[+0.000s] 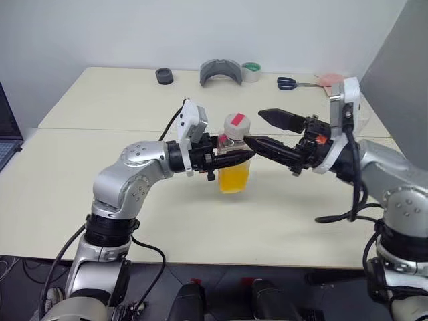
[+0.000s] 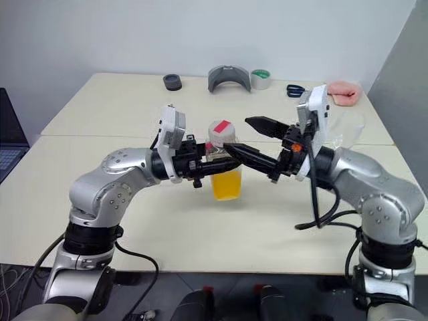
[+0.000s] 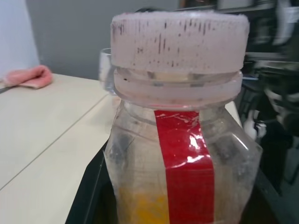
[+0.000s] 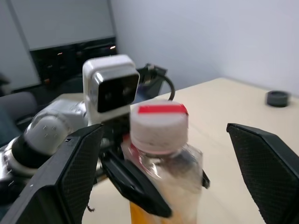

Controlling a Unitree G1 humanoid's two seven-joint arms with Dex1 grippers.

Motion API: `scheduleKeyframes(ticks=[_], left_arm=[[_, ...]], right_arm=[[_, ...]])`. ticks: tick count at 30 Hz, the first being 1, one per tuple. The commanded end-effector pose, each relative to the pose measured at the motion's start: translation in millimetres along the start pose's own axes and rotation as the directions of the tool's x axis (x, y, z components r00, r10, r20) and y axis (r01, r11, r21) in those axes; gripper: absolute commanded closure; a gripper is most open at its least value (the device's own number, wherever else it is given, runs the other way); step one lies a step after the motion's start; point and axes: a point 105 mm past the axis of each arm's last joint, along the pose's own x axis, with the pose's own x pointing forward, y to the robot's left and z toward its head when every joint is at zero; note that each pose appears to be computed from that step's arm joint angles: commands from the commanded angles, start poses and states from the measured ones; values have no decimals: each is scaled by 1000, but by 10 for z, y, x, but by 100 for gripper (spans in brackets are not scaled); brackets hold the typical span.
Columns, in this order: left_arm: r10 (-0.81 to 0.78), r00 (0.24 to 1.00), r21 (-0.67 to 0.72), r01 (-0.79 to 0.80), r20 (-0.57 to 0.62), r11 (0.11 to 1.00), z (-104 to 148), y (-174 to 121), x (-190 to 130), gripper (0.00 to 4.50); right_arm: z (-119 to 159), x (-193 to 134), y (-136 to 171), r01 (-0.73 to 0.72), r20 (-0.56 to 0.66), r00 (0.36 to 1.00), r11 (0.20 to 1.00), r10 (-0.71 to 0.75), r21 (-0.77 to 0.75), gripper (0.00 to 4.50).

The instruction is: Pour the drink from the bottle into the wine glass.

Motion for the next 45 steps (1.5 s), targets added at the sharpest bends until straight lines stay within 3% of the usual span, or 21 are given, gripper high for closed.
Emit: scheduleKeyframes(ticks=[1,5,15,36,45], left_arm=[[22,998,73,-26,55,997,126,28,75,275],[26,997,78,-32,73,996,116,14,146,275],[15,997,92,-22,79,996,123,-9,155,275],[14,996,108,-24,92,994,176,35,195,275],[18,995,112,-29,94,993,189,44,184,275]], right_arm=[[68,93,19,105,53,993,993,-102,-57,2],[99,200,-72,202,94,977,974,-193,-105,2],[107,289,-103,197,107,977,972,-184,-127,2],[23,239,-188,207,62,978,967,-200,-148,2],[23,63,-236,227,37,974,963,-224,-147,2]])
